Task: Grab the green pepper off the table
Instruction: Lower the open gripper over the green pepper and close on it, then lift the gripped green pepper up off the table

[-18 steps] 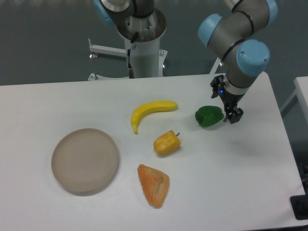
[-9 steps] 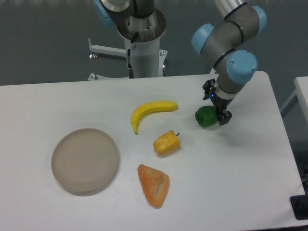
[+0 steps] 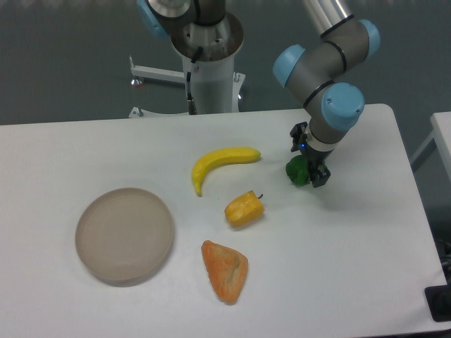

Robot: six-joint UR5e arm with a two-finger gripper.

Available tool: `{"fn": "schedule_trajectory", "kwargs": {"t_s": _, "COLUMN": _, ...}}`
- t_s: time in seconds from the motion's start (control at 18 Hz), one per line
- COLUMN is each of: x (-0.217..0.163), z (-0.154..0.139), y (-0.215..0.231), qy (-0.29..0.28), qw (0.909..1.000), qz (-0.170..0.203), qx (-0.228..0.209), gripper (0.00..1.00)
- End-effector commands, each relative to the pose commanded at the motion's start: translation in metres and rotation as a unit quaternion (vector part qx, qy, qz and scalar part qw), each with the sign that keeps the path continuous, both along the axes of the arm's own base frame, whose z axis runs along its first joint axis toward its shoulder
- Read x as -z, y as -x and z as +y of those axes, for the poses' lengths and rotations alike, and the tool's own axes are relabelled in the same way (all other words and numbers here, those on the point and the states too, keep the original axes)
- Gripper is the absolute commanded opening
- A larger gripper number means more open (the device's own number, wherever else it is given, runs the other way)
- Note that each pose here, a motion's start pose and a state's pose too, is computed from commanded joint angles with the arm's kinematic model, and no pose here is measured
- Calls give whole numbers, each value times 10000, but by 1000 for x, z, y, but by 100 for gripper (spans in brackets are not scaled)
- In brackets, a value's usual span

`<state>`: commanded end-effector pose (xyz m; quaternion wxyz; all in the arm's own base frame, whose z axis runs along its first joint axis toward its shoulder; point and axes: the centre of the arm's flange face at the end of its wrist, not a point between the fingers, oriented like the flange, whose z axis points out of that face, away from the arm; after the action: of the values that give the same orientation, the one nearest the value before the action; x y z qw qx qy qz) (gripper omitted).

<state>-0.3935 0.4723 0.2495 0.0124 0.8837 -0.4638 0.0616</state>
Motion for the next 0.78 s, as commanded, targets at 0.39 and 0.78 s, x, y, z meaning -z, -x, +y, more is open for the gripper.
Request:
{"fn": "schedule_trajectory", "kwargs": {"t_s": 0.39, "x": -36, "z": -7, "y": 1, "qy": -34, "qw": 9995, "qz": 140, "qx": -285, "gripper": 14}}
{"fn": "schedule_trajectory", "kwargs": {"t_s": 0.78, "x": -106, "z": 38, "y": 21, "qy": -413, "qw": 9898, "qz": 280, "qx": -1337, "gripper": 8}}
